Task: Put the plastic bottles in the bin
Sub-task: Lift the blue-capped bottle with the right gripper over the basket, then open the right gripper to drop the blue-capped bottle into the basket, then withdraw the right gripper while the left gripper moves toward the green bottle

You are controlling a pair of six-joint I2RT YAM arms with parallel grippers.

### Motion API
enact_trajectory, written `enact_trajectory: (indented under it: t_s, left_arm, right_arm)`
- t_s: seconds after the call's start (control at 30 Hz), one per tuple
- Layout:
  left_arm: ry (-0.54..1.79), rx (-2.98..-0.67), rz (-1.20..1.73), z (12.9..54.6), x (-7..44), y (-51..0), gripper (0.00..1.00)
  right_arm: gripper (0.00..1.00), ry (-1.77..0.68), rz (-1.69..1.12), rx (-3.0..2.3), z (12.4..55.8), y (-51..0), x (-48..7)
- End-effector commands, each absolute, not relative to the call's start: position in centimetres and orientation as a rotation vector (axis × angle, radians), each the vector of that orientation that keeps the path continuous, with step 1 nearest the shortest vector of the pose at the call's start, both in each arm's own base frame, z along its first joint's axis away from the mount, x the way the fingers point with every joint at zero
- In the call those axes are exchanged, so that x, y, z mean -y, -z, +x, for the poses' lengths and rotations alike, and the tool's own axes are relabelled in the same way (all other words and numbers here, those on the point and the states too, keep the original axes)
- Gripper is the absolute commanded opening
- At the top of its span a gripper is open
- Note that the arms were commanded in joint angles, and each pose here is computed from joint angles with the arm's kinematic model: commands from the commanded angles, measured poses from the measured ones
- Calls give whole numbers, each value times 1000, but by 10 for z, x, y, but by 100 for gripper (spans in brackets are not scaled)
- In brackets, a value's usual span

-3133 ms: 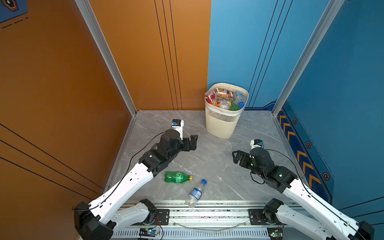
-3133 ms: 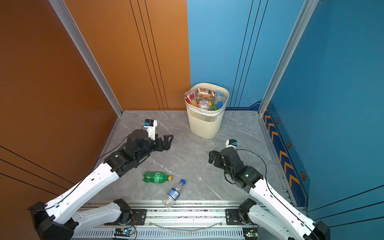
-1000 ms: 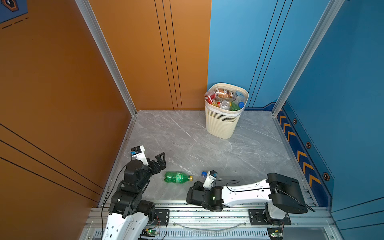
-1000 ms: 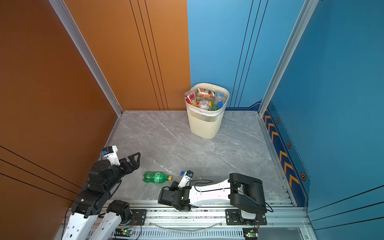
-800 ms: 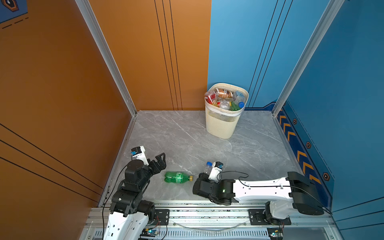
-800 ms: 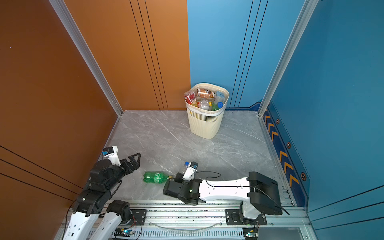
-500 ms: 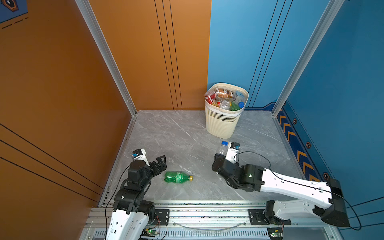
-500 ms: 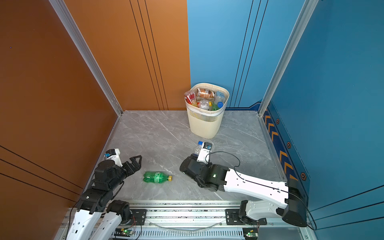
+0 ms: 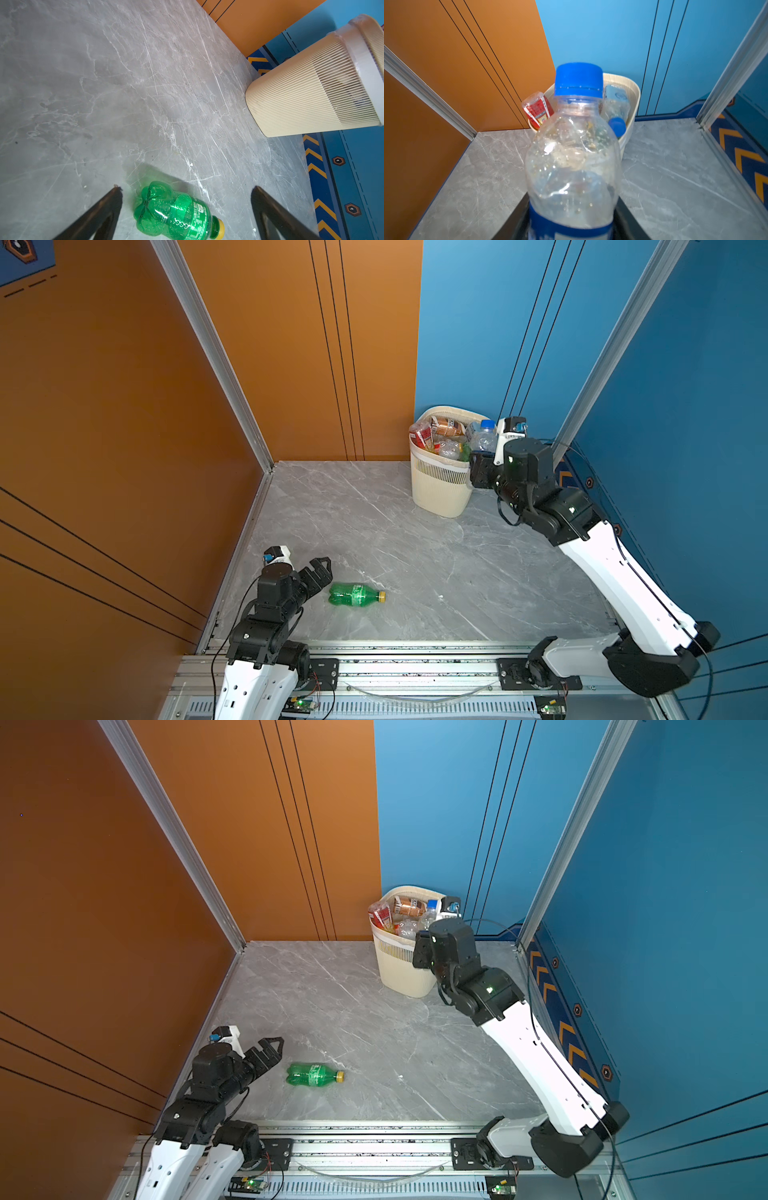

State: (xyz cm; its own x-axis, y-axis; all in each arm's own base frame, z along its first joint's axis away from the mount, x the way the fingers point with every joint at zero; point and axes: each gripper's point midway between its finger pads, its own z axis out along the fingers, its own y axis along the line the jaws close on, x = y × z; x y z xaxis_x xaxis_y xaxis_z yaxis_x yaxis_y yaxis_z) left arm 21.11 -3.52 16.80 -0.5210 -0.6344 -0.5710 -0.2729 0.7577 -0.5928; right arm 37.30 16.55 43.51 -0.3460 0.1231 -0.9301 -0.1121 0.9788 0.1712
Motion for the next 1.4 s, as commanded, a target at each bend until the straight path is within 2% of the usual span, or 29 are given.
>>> enact_trajectory:
  t_s: [0.0,0.3,0.73,0.77,0.87,0.9,0.97,1.2,1.37]
  left_arm:
    - [577,-2154,-744,202,35,-157,98]
    - [609,-2192,-822,192,37,-145,98]
    - [655,-2210,-896,183,40,-134,98]
    - [659,-2209,-901,182,40,-133,98]
    - [674,-2219,-916,180,42,-129,98]
    - [682,-2222,-920,179,43,-128,98]
    - [696,-2225,-922,178,45,-128,98]
    - [734,-2235,-945,174,49,-127,98]
    - [779,-2220,-983,171,52,-123,98]
  right_arm:
    - [50,-208,-231,-1951,390,-435,-181]
    - [51,-198,-286,-1999,462,-425,-168]
    - [52,-196,-273,-2043,520,-394,-162]
    - [56,-192,-264,-2045,523,-393,-161]
    - [85,-180,-225,-2032,530,-398,-155]
    - [93,-180,-209,-2022,530,-403,-152]
    - [100,-171,-164,-1992,527,-420,-144]
    - [100,-237,11,-1886,479,-476,-118]
    - [100,-304,94,-1810,418,-461,-106]
